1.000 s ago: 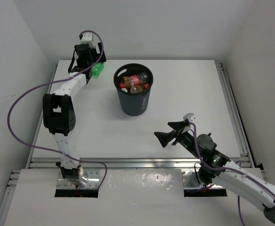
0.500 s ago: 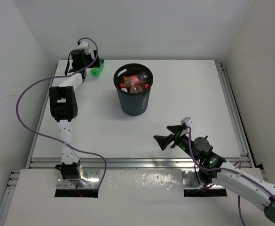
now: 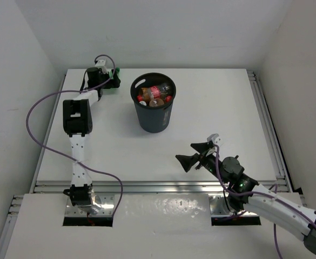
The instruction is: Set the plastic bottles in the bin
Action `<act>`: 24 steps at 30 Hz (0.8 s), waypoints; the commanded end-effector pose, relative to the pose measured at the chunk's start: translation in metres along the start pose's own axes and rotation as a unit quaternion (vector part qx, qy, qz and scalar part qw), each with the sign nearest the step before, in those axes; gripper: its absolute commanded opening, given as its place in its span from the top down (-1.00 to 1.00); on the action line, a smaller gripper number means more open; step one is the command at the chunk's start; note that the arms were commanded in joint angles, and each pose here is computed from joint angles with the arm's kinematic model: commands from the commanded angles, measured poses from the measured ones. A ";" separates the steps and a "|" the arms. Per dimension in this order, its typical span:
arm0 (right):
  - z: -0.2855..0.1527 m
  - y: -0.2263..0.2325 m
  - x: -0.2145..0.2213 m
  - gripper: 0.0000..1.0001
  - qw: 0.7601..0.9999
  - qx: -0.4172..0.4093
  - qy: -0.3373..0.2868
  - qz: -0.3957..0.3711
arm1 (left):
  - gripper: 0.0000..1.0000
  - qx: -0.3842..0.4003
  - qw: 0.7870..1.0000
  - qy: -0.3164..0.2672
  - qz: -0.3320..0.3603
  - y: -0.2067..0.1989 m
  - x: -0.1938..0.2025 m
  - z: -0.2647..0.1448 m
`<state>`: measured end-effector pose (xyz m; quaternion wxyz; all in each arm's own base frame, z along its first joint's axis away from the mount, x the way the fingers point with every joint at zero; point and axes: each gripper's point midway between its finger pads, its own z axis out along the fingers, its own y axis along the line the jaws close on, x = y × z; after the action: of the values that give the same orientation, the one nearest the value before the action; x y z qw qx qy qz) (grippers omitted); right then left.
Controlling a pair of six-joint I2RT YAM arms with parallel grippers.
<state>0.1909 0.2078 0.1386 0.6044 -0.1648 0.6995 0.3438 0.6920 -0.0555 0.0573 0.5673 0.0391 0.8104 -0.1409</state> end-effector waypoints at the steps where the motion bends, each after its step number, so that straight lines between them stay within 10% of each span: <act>1: 0.000 0.007 -0.007 -0.97 1.000 -0.019 -0.024 -0.001 | -0.98 0.011 0.999 -0.033 0.000 -0.002 -0.028 0.001; 13: -0.001 0.010 -0.010 -0.97 0.999 -0.025 -0.029 0.009 | 0.39 -0.001 0.995 -0.088 -0.035 -0.017 -0.080 -0.046; 20: 0.000 0.011 -0.007 -0.97 0.999 -0.024 -0.018 0.016 | 0.65 -0.039 0.981 -0.150 -0.119 -0.023 -0.180 -0.149; 24: 0.001 0.009 -0.006 -0.97 0.999 -0.019 -0.019 0.018 | 0.60 0.051 0.983 -0.168 -0.057 -0.120 -0.234 -0.223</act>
<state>0.1883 0.2108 0.1430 0.6027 -0.1627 0.6940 0.3585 0.5974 -0.0332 0.2611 0.6295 -0.0733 0.7545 -0.1708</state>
